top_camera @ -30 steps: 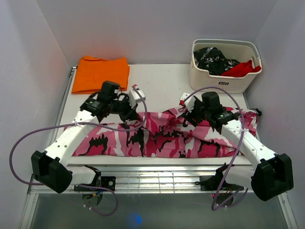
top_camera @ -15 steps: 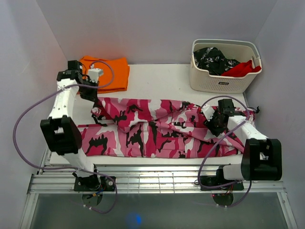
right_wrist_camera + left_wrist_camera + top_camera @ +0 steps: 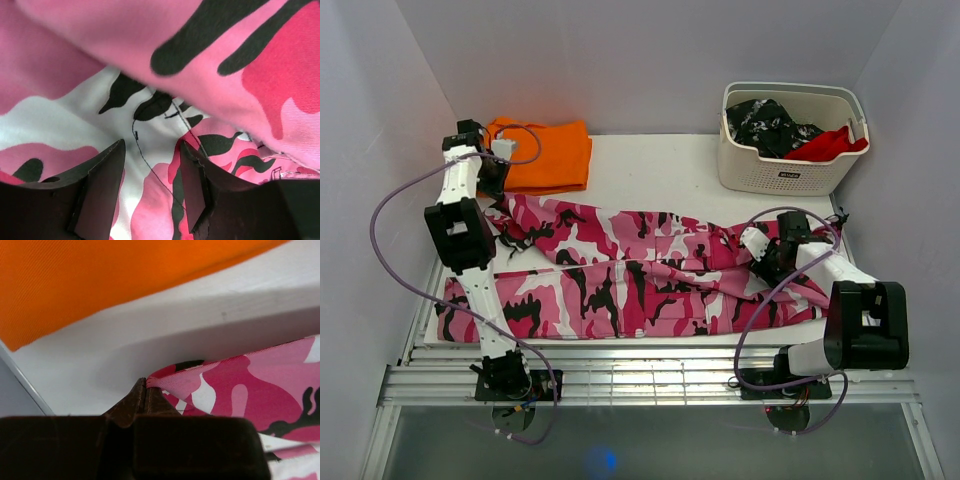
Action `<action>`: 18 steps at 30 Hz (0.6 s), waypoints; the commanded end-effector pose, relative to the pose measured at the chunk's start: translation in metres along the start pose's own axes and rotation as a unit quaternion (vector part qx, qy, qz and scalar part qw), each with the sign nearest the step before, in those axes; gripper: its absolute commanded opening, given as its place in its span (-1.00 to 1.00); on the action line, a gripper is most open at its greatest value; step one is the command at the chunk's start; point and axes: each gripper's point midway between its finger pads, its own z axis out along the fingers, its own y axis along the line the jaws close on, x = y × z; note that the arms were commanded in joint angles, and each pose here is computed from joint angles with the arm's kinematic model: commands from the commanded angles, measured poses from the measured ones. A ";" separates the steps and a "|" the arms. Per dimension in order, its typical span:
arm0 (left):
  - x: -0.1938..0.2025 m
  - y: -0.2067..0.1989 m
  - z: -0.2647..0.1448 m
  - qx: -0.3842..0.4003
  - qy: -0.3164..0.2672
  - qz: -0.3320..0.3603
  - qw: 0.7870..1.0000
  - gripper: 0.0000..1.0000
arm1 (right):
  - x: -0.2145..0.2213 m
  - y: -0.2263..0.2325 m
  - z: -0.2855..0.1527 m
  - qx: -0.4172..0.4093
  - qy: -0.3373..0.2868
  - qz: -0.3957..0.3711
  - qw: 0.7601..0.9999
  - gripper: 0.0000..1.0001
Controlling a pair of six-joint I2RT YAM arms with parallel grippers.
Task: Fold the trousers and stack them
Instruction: Flatten the trousers out
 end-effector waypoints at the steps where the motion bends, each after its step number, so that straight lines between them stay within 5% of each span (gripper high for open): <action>1: -0.019 0.039 0.001 -0.066 -0.029 0.013 0.997 -1.00 | 0.014 0.019 -0.003 -0.035 0.016 -0.035 0.999 0.09; 6: -0.009 0.049 0.017 -0.084 -0.007 0.015 0.996 -1.00 | 0.012 0.051 -0.018 -0.099 -0.005 -0.041 0.994 0.09; 9: -0.010 0.047 0.002 -0.084 -0.021 0.016 0.996 -0.33 | -0.019 0.057 -0.046 -0.118 -0.078 -0.046 0.989 0.16; 10: -0.021 0.045 -0.020 -0.081 -0.051 0.019 0.995 0.32 | -0.037 0.041 -0.060 -0.093 -0.107 -0.041 0.989 0.24; 11: -0.026 0.039 -0.030 -0.073 -0.068 0.021 0.995 0.57 | -0.050 0.032 -0.072 -0.079 -0.129 -0.017 0.988 0.28; 14: -0.065 0.004 -0.089 -0.033 -0.169 0.057 0.983 0.93 | -0.088 -0.024 -0.114 -0.016 -0.198 0.039 0.979 0.32; 18: -0.076 -0.079 -0.124 0.051 -0.231 0.121 0.964 0.94 | -0.090 -0.089 -0.128 0.007 -0.219 0.156 0.963 0.28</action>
